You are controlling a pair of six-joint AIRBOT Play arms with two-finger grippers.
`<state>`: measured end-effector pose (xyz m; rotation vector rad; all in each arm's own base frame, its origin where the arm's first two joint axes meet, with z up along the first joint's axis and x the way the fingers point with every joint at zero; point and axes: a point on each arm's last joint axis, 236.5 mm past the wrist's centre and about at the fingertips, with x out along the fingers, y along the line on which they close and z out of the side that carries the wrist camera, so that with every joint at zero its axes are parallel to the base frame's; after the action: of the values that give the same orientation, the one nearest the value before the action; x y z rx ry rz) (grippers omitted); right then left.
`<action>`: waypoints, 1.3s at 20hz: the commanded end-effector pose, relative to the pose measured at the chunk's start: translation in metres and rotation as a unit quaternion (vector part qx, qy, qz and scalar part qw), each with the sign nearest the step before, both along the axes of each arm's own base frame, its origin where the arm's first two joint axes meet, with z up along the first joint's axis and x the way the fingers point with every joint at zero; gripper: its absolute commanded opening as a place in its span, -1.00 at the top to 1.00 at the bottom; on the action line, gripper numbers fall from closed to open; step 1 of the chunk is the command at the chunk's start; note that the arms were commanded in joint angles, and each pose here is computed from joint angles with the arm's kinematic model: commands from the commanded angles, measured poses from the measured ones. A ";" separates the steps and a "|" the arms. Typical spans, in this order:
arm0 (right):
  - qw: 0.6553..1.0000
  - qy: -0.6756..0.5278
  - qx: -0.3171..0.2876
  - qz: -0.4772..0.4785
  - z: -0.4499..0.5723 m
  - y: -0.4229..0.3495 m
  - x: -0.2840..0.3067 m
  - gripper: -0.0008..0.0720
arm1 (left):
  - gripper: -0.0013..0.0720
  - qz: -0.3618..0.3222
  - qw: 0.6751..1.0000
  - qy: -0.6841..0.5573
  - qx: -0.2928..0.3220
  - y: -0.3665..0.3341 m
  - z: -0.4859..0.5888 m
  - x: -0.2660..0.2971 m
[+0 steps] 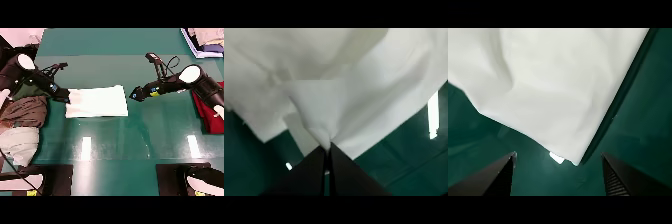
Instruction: Fold the shirts.
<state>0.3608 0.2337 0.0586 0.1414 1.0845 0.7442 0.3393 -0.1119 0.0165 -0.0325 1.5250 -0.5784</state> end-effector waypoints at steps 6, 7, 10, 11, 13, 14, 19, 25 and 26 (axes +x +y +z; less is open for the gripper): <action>0.999 0.032 0.003 -0.019 -0.003 -0.008 -0.005 -0.67 | -0.71 0.012 0.997 0.036 0.063 0.029 -0.010 -0.031; 0.999 0.042 0.002 -0.024 -0.004 -0.014 -0.005 -0.67 | -0.71 0.022 0.998 0.008 0.060 0.028 -0.011 -0.016; 0.997 0.063 0.002 -0.047 -0.008 -0.035 -0.002 -0.67 | -0.71 0.075 0.994 -0.075 0.034 0.018 -0.006 0.029; 0.996 0.064 0.003 -0.066 -0.012 -0.042 0.003 -0.67 | -0.71 0.094 0.991 -0.094 0.019 0.012 -0.002 0.041; 0.990 0.092 0.018 -0.102 -0.033 -0.053 0.011 -0.67 | -0.71 0.116 0.986 -0.118 -0.029 -0.006 0.009 0.056; 0.984 0.123 0.044 -0.119 -0.045 -0.053 0.014 -0.67 | -0.71 0.128 0.982 -0.125 -0.061 -0.018 0.017 0.062; 0.961 0.190 0.144 -0.138 -0.094 -0.017 0.037 -0.67 | 0.35 0.141 0.972 -0.133 -0.132 -0.044 0.036 0.070; 0.951 0.232 0.175 -0.107 -0.132 0.040 0.034 -0.67 | 0.88 0.125 0.974 -0.139 -0.130 -0.045 0.036 0.069; 0.954 0.227 0.175 -0.095 -0.131 0.051 0.037 -0.67 | 0.88 0.125 0.974 -0.138 -0.130 -0.045 0.036 0.069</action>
<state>0.3951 0.2596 -0.0607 0.7401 1.3295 0.7016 0.4068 -0.1549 0.0500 -0.3231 1.1581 -0.5425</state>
